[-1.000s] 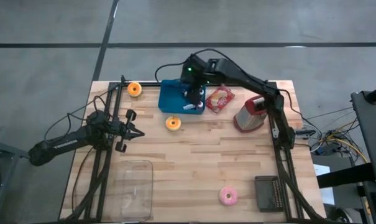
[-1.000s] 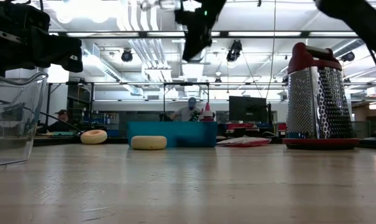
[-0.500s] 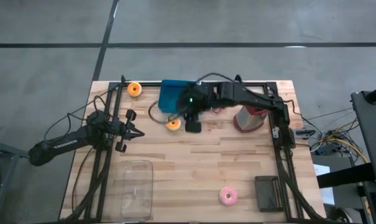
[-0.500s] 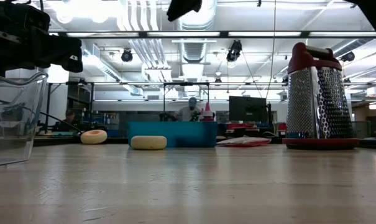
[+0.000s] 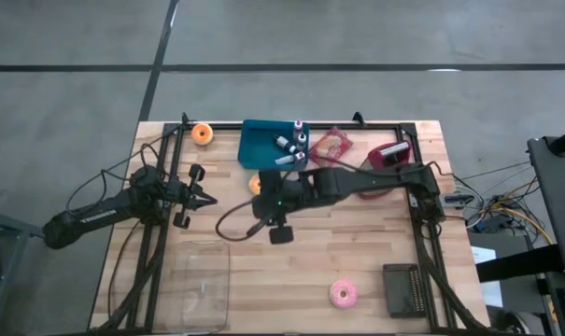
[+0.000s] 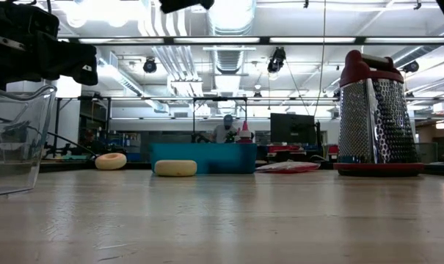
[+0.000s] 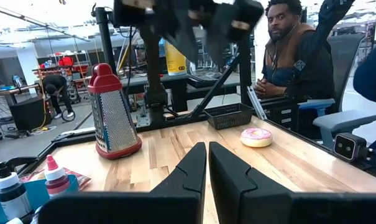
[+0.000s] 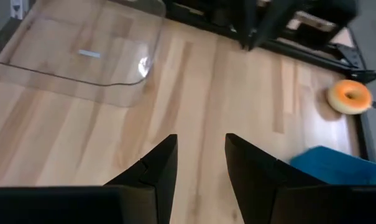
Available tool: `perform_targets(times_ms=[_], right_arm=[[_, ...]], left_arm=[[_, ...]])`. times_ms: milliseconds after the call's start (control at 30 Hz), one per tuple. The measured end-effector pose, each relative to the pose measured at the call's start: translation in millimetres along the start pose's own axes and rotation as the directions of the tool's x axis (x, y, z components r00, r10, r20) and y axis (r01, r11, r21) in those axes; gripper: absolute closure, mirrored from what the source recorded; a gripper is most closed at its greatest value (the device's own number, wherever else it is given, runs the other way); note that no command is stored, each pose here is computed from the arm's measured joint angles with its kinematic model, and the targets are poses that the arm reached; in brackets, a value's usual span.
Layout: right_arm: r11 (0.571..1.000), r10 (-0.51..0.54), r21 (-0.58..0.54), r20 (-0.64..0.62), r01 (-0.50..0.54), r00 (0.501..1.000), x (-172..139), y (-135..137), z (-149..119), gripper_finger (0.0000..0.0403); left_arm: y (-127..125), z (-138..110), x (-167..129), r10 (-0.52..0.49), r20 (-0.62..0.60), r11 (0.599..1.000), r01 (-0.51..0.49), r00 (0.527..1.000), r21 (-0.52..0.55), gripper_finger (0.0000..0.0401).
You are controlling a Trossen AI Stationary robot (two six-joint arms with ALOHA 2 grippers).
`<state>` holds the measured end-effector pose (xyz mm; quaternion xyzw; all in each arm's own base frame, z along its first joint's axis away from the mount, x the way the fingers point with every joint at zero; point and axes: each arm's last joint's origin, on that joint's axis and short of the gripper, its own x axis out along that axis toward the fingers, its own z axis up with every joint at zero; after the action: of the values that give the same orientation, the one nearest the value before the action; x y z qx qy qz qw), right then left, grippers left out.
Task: Pick & Place Food Item
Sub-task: Put the red popcorn bag into the transparent bin
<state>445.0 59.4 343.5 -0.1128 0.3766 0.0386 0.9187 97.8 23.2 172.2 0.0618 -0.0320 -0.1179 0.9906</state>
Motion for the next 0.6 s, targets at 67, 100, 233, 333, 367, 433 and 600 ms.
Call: perform_targets(times_ms=[67,100,233,333,367,433,600], right_arm=[[1.0,-0.009,0.002,0.029,0.009,1.0,10,4,-2,0.0268],[0.999,-0.034,0.011,0.056,0.033,0.998,14,4,-2,0.0267],[0.99,-0.099,0.121,0.215,0.074,0.972,24,5,2,0.0259],[0.988,-0.107,0.135,0.287,0.07,0.952,32,9,-3,0.0249],[0.988,-0.108,0.14,0.311,0.067,0.944,35,10,-5,0.0245],[0.988,-0.105,0.14,0.334,0.061,0.937,38,13,-14,0.0238],[0.988,-0.118,0.142,0.43,0.062,0.895,29,17,-31,0.0224]], left_arm=[[0,0,0,0.0,0.0,1.0,0.0,1.0,0.0,0.0375],[0,0,0,0.0,0.0,1.0,0.0,1.0,0.0,0.0375],[0,0,0,0.0,0.0,1.0,0.0,1.0,0.0,0.0375],[0,0,0,0.001,0.0,1.0,-0.001,1.0,0.0,0.0375],[0,0,0,0.0,0.0,1.0,0.0,1.0,0.0,0.0375],[0,0,0,0.001,0.0,1.0,-0.001,1.0,0.0,0.0375],[0,0,0,0.0,0.0,1.0,0.0,1.0,0.0,0.0375]])
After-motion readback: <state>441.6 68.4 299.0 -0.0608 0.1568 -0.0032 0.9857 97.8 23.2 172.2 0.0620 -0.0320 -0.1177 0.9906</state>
